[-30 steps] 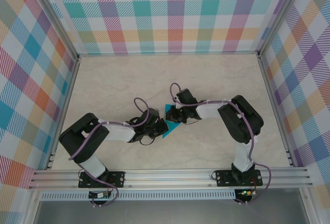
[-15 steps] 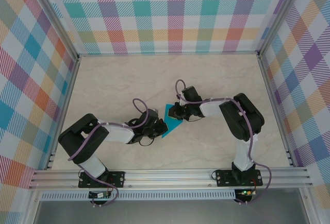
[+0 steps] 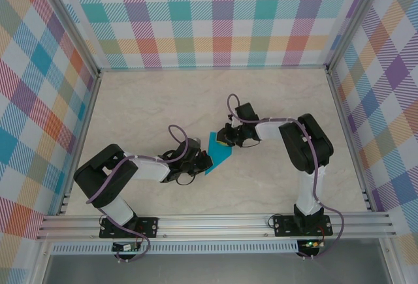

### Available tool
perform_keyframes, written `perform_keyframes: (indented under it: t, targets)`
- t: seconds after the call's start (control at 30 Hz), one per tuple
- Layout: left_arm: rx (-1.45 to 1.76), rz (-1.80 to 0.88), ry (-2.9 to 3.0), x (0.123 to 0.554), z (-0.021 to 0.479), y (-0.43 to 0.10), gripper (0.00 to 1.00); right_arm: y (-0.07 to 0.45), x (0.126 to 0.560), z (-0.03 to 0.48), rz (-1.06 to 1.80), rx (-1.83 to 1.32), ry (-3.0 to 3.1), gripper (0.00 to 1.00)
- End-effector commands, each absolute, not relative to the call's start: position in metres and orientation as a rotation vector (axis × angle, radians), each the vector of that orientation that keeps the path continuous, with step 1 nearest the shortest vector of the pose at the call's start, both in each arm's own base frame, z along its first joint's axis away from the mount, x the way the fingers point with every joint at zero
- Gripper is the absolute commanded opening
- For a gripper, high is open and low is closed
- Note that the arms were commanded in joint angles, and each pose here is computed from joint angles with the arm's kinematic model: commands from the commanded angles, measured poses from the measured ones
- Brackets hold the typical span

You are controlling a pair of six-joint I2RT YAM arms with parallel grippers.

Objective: Fold a paper plane with a square sheet of paper (pick it up from the middle)
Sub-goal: Fourth fold the wing at the center of the table.

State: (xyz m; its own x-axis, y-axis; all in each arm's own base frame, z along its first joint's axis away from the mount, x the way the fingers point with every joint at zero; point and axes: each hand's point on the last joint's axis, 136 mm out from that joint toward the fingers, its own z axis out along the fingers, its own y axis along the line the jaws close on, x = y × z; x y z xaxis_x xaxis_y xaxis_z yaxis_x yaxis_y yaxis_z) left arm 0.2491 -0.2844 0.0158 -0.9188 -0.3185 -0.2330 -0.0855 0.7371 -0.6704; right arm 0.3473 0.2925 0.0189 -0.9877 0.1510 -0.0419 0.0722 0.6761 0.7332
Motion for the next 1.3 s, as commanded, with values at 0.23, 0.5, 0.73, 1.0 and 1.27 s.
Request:
perform_keyframes:
  t: [0.23,0.5,0.73,1.0,1.27]
  targets:
    - [-0.363,-0.513,2.952,0.183,-0.062,-0.210,0.00,0.247,0.390,-0.011,0.946,0.330,2.798,0.15]
    - [-0.360,-0.511,2.956,0.182,-0.063,-0.209,0.00,0.234,0.407,-0.015,0.891,0.403,2.822,0.16]
    - [-0.357,-0.513,2.957,0.181,-0.062,-0.209,0.00,0.230,0.425,-0.005,0.939,0.410,2.760,0.17]
    - [-0.350,-0.532,2.949,0.183,-0.060,-0.212,0.00,0.241,0.428,0.057,1.073,0.299,2.643,0.19]
    - [-0.343,-0.563,2.935,0.187,-0.056,-0.218,0.00,0.263,0.373,0.073,1.200,0.222,2.626,0.16]
